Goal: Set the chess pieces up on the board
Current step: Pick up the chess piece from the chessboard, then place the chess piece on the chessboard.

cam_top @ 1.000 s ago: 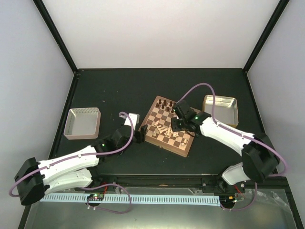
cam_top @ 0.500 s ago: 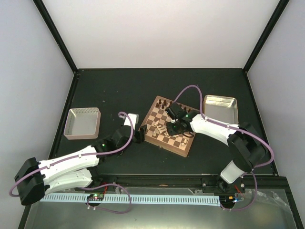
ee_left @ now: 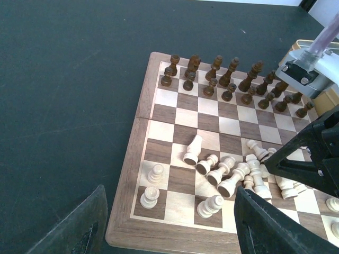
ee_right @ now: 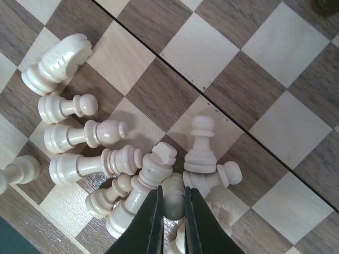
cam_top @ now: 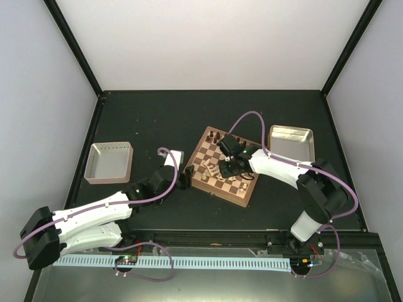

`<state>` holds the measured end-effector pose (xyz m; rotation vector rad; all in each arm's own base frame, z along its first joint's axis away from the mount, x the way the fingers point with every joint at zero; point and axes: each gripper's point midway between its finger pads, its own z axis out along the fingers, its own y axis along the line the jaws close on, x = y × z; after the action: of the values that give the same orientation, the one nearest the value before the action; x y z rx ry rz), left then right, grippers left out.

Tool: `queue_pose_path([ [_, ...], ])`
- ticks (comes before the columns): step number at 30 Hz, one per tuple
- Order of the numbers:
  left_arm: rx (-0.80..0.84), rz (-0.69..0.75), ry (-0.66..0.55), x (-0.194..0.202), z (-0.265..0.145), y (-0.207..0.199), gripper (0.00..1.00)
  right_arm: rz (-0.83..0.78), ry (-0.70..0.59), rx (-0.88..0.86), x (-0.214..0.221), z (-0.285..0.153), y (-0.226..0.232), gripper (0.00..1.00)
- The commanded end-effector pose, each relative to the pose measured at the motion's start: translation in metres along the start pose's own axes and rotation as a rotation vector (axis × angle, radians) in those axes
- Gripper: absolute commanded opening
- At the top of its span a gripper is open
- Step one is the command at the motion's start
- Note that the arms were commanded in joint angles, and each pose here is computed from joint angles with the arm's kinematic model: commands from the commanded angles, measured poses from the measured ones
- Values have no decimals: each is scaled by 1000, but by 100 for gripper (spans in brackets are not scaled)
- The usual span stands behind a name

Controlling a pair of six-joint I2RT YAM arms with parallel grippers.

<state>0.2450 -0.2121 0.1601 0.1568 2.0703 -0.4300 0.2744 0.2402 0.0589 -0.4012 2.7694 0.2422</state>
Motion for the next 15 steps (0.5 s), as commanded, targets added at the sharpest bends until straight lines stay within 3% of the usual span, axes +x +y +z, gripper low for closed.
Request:
queue_pose_path([
  [1,-7,-28,-34,-17,-2,-2,67,-1,-87,-16,-20,-12,6,5],
  [8,-9,-28,-33,-16,-2,-2,68,47,-211,16,-28,-42,-8,5],
  [15,-8,-28,-32,-16,-1,-3,68,80,-203,105,-11,-47,-32,6],
])
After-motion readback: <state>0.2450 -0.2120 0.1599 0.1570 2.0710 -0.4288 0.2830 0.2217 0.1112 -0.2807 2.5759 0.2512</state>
